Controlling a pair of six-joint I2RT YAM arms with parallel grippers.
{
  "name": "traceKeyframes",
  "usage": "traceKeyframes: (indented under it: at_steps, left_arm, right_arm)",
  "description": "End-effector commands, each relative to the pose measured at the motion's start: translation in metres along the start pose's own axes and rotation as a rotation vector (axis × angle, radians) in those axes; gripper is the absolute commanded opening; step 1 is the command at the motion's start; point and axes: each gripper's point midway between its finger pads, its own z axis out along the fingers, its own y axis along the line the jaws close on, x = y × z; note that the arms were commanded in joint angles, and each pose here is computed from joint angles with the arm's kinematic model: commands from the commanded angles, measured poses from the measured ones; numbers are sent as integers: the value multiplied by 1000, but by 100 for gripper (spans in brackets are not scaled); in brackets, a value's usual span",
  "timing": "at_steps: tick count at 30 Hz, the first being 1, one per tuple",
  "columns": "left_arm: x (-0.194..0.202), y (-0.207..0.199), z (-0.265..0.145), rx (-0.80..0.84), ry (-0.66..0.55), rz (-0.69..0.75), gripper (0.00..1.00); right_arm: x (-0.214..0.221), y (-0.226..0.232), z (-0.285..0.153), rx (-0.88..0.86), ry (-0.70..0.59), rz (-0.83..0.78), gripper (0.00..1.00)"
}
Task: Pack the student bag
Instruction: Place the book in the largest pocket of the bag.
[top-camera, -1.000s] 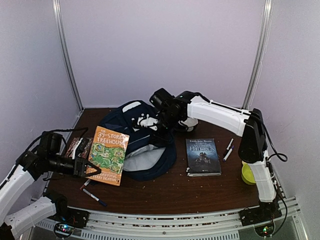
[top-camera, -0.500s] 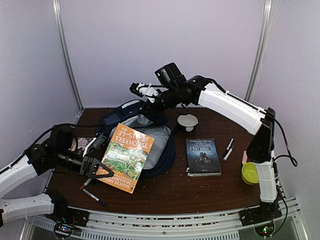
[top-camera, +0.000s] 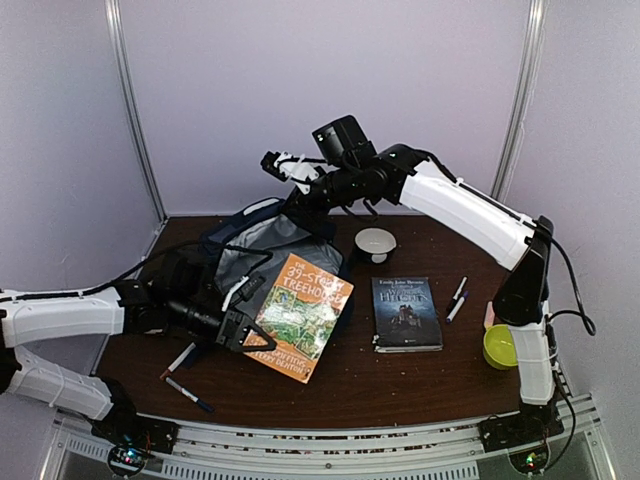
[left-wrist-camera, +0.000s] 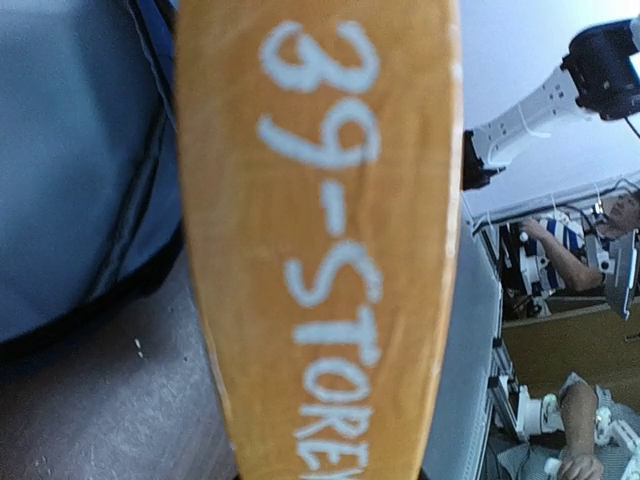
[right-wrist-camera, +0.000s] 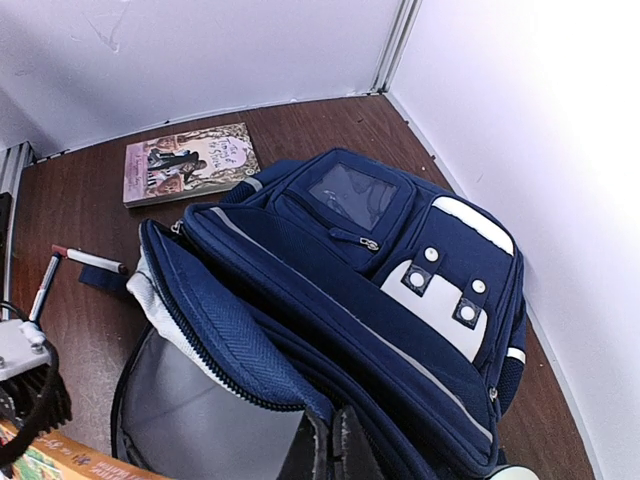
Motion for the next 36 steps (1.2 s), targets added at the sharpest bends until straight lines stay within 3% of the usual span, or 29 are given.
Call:
traceKeyframes:
  at_steps: [1, 11, 23, 36]
  left_arm:
    - [-63, -9, -4, 7, -287, 92, 0]
    - [-94, 45, 0, -51, -582, -109, 0]
    - [-89, 110, 7, -5, -738, -357, 0]
    - [-107, 168, -7, -43, -821, -489, 0]
  right_arm:
    - [-55, -13, -40, 57, -169, 6, 0]
    - [-57, -4, -45, 17, -176, 35, 0]
    - [-66, 17, -49, -34, -195, 33, 0]
    - [-51, 44, -44, -112, -158, 27, 0]
